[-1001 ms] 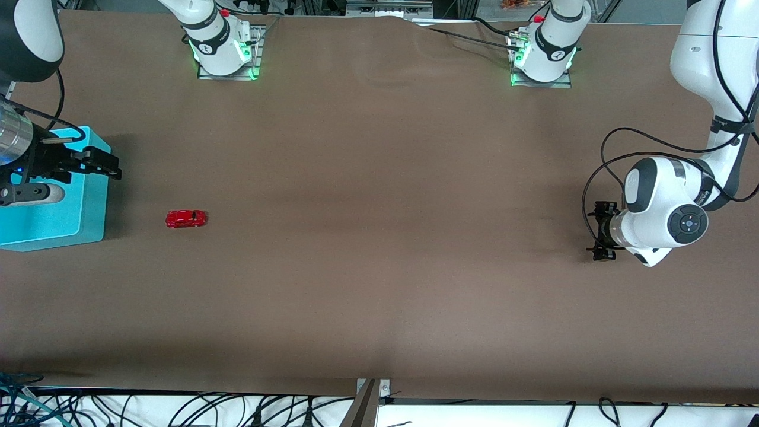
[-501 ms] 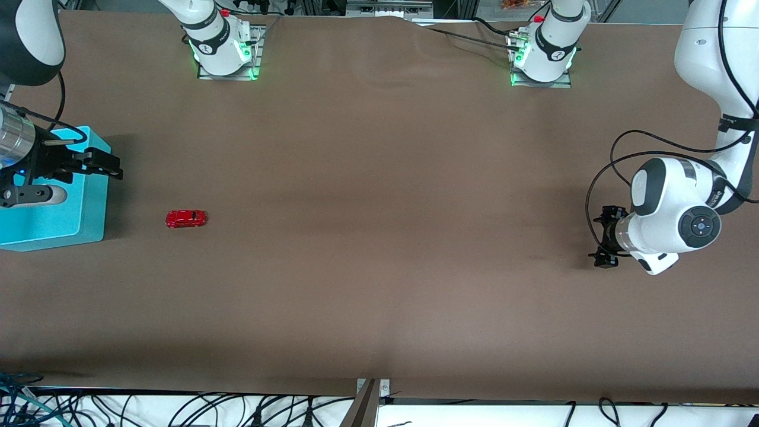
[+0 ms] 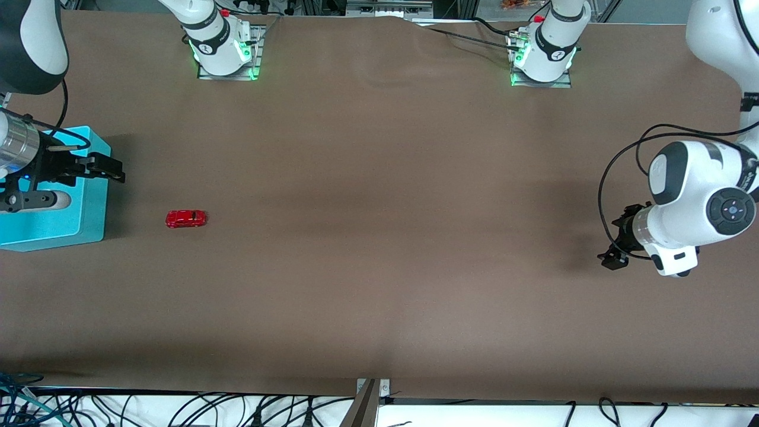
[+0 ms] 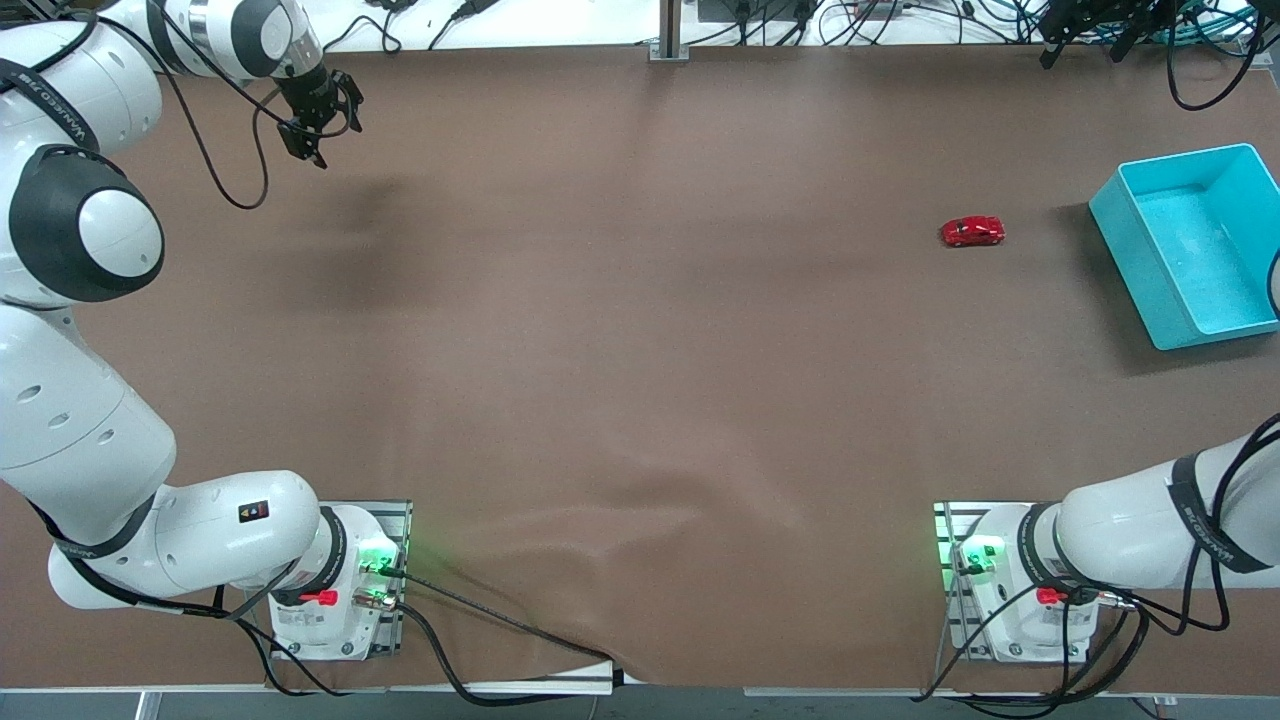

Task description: Wind red beetle toy and store in blue box

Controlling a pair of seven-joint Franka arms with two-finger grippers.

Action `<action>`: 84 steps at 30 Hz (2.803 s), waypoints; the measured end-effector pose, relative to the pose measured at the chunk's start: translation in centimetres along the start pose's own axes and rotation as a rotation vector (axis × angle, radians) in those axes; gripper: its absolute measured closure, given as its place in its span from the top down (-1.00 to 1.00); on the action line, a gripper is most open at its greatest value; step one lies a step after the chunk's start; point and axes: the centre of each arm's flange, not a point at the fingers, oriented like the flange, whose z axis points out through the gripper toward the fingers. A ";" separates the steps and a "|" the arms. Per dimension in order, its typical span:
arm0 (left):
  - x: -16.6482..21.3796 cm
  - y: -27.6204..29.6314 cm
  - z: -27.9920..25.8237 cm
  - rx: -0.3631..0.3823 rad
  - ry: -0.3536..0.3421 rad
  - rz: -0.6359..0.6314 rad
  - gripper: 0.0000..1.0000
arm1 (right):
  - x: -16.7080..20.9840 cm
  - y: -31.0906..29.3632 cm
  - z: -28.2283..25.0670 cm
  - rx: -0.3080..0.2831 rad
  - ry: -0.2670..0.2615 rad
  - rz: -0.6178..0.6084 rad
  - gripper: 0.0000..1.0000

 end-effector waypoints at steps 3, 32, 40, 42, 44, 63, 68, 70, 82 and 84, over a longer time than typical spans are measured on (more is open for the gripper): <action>0.1 -0.1 -1.9 0.000 -0.005 0.066 1.00 | -0.1 0.5 0.9 0.006 0.000 0.032 1.00; 0.0 0.1 -12.5 -0.055 0.023 0.531 1.00 | -1.5 0.7 10.7 0.011 0.017 0.399 1.00; -0.4 0.4 -12.7 -0.053 0.022 0.551 1.00 | -2.5 0.6 15.8 0.020 0.055 0.565 1.00; -0.6 0.5 -12.6 -0.053 0.021 0.555 1.00 | -2.9 0.6 17.0 0.021 0.053 0.593 1.00; -0.7 0.6 -12.6 -0.052 0.020 0.562 1.00 | -3.3 0.5 17.9 0.020 0.048 0.608 1.00; -0.5 0.8 -11.7 -0.038 0.011 0.677 1.00 | -6.2 1.2 23.8 0.016 0.025 0.767 1.00; -0.5 0.9 -11.1 0.000 0.018 0.695 1.00 | -6.2 2.2 24.2 0.022 0.048 0.829 1.00; -0.7 1.2 -10.8 0.002 0.015 0.701 1.00 | -6.0 2.3 24.5 0.027 0.062 0.867 1.00; -0.6 1.7 -9.6 0.008 -0.003 0.714 1.00 | -4.5 0.6 28.4 0.054 0.126 0.997 1.00; -0.7 1.7 -9.6 0.008 -0.003 0.732 1.00 | -4.3 0.5 28.9 0.057 0.132 1.010 1.00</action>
